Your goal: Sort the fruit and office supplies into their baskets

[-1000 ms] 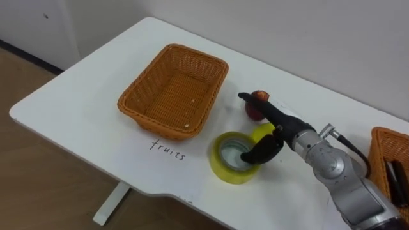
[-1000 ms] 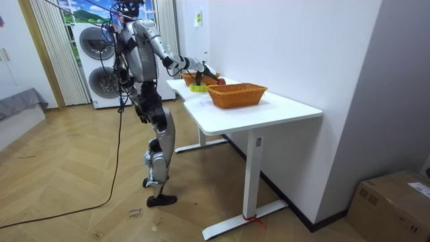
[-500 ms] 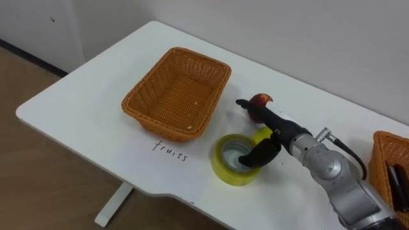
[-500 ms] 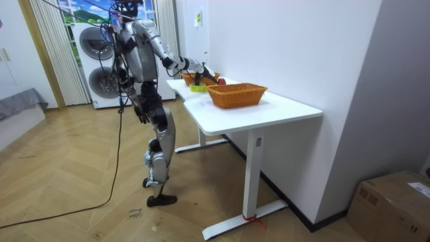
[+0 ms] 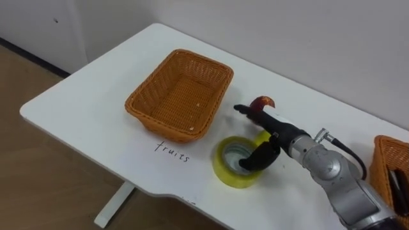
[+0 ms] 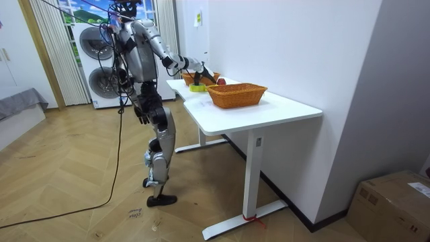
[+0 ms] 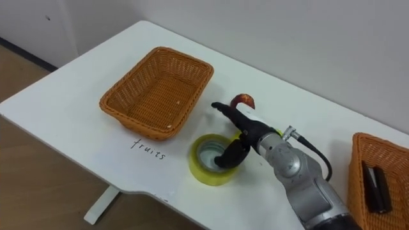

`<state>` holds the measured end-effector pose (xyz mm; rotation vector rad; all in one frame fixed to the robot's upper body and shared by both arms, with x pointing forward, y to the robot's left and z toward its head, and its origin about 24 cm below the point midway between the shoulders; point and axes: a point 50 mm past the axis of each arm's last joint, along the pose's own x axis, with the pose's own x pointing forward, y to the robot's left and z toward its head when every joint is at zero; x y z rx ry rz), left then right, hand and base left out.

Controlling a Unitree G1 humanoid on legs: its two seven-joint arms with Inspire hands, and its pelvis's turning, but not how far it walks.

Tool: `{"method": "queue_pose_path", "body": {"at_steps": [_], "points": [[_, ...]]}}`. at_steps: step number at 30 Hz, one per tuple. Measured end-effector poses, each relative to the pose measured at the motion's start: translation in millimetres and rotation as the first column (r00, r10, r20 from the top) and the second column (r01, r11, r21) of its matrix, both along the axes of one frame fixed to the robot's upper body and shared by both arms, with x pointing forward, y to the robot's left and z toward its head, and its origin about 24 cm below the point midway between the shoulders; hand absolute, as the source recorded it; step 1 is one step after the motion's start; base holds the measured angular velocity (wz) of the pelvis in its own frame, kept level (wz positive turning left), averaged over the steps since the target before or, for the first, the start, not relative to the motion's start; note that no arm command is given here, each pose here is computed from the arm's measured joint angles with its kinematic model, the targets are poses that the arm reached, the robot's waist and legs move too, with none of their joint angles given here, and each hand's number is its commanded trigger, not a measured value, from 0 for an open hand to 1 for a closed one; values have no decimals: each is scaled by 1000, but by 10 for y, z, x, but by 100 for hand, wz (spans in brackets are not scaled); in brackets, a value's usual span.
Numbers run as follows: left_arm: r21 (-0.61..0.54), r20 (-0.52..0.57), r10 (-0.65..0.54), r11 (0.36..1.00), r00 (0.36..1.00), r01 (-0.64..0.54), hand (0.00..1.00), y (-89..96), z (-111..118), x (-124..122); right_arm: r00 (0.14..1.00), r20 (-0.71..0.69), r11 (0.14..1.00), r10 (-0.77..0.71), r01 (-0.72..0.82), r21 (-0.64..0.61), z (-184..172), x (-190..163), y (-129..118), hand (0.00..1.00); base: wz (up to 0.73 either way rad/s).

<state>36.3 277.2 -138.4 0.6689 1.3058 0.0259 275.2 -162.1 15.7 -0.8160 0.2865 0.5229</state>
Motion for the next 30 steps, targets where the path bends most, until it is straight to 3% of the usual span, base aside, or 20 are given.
{"method": "queue_pose_path", "body": {"at_steps": [1,2,3,4,6,8,30], "points": [[-1,-2,1,1000,1000,-1,0,0,-1,-7,1000,-6,1000,8,-8,-5,-3,-3,2,9,0],[-3,-5,0,1000,1000,-1,0,-1,-2,-12,1000,-14,1000,16,-16,-9,-7,-6,6,49,0],[-5,-5,0,1000,1000,0,0,-1,-2,-12,1000,-17,1000,21,-21,-12,-9,-7,9,55,0],[-10,-9,-2,1000,1000,2,0,0,-2,-11,999,-27,999,30,-31,-12,-15,-11,19,76,0],[-10,-10,-6,1000,1000,6,0,4,1,-5,998,-43,999,47,-48,-14,-27,-21,37,95,0],[-8,-5,-3,1000,1000,3,0,19,10,4,996,-62,998,67,-68,-13,-32,-30,51,100,0],[-10,12,-14,1000,1000,14,0,39,31,76,978,-143,987,153,-158,-26,-80,-121,142,100,0]]}}
